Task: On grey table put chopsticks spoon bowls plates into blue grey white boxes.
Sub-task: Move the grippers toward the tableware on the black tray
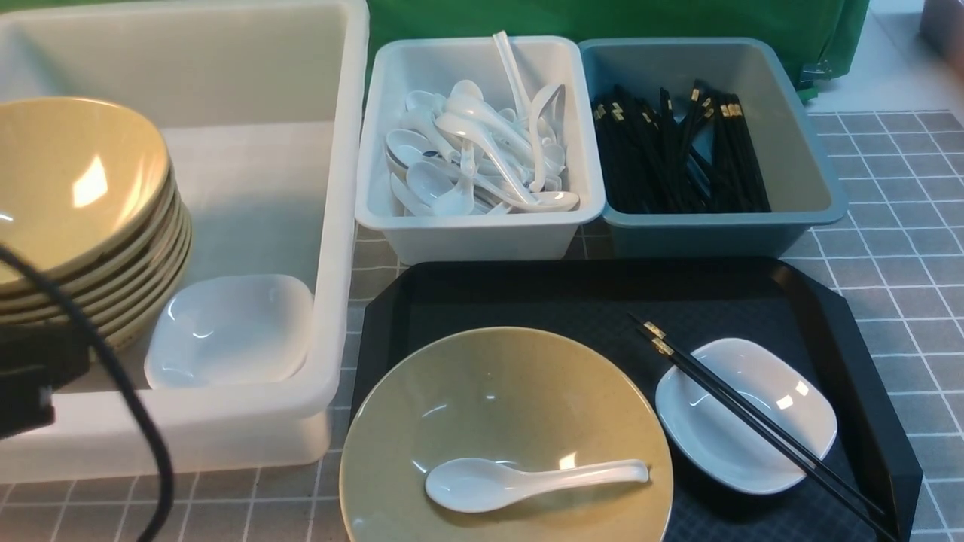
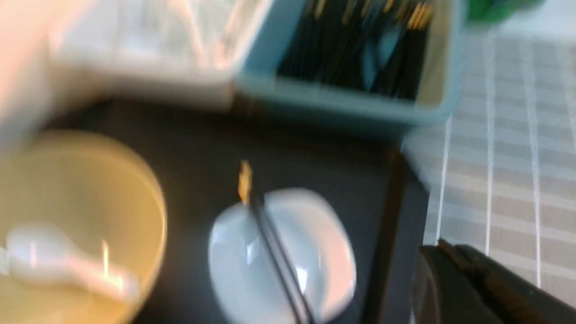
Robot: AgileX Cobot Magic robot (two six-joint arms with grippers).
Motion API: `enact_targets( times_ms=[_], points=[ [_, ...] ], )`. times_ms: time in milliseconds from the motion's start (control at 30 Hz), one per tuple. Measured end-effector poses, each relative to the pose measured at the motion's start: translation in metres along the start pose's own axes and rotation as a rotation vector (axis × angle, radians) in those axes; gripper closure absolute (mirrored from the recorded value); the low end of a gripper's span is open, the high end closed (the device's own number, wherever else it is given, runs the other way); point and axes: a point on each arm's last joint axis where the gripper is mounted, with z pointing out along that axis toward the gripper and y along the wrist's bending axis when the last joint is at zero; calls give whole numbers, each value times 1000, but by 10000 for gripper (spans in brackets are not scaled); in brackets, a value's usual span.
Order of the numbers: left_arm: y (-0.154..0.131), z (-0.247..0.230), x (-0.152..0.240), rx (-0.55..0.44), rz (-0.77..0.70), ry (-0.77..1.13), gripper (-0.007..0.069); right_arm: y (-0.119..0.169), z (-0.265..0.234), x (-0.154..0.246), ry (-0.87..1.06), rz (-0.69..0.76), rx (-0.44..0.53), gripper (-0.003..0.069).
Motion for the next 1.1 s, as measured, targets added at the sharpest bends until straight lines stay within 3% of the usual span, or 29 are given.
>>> enact_targets(
  times_ms=[167,267,367,433,500,567,700,767,1100],
  points=[
    [-5,11,-20,22,141,149,636,13,32,-15,199,-180,-123,624],
    [-19,24,-26,106,245,210,636,27,53,-14,305,-289,-186,622],
    [-39,43,-30,184,338,281,636,41,77,-11,409,-420,-189,601],
    [-63,58,-34,260,441,319,636,50,97,-7,489,-479,-187,540],
    [-74,66,-36,283,479,335,636,53,104,-6,513,-480,-192,504],
    [-103,78,-40,331,573,344,636,58,126,-3,591,-473,-194,387],
    [-142,94,-45,388,677,361,636,62,153,-5,660,-457,-188,230],
    [-154,99,-45,405,705,364,636,64,164,-7,680,-457,-189,191],
    [-171,121,-40,417,756,418,636,53,227,-11,779,-412,-179,165]
  ],
)
